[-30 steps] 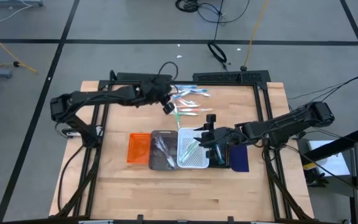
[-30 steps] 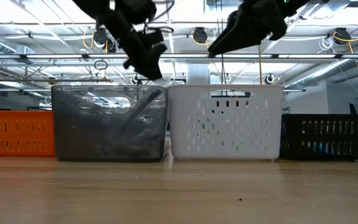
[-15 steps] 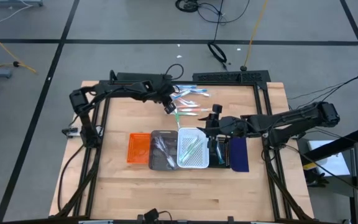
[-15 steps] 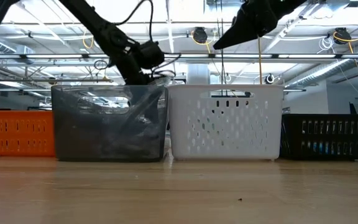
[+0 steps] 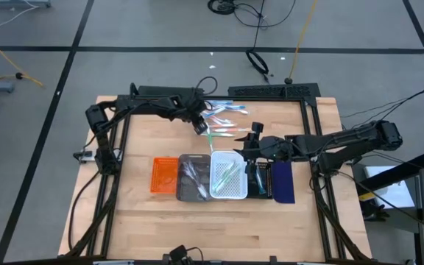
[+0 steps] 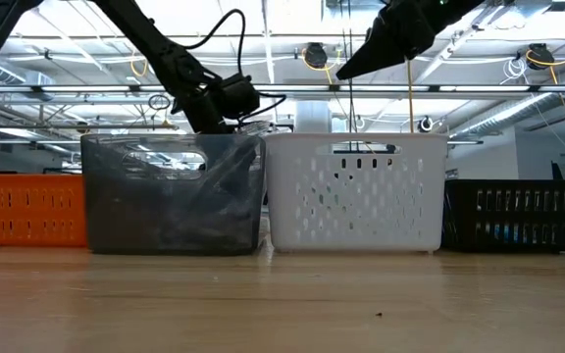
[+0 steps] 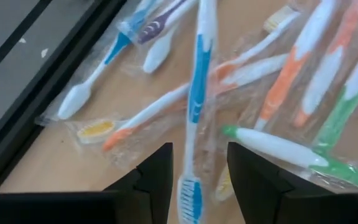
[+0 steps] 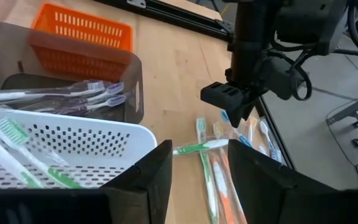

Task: Pick & Place Toothbrushes
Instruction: Put the blue toothbrush into the right black bin

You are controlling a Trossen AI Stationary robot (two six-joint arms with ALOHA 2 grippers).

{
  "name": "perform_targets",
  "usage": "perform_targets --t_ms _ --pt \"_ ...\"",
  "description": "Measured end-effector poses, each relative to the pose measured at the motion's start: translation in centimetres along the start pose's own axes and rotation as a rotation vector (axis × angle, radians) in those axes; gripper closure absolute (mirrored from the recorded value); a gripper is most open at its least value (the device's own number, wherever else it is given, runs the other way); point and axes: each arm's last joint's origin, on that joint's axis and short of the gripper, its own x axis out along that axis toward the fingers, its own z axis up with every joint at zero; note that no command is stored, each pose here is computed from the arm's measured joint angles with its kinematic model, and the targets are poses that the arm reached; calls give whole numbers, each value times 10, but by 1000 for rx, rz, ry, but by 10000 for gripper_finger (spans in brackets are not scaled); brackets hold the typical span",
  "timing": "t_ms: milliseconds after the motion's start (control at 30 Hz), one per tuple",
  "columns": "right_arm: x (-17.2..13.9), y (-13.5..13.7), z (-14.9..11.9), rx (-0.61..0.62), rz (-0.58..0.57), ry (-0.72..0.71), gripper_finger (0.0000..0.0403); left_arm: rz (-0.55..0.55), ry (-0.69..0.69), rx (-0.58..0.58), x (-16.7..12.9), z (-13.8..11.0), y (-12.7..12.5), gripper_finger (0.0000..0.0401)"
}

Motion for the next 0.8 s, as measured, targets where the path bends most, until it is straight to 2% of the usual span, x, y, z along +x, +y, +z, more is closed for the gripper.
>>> perform_targets --t_ms 367,500,633,800 --pt "0 0 0 6 1 1 257 -6 115 -4 26 -17 0 275" --pt "0 0 0 7 1 1 257 8 116 -1 26 -17 0 309" --pt "0 0 0 6 1 1 260 9 91 -1 20 -13 1 369" --pt "0 0 -1 5 2 3 261 16 93 -4 17 -13 0 371"
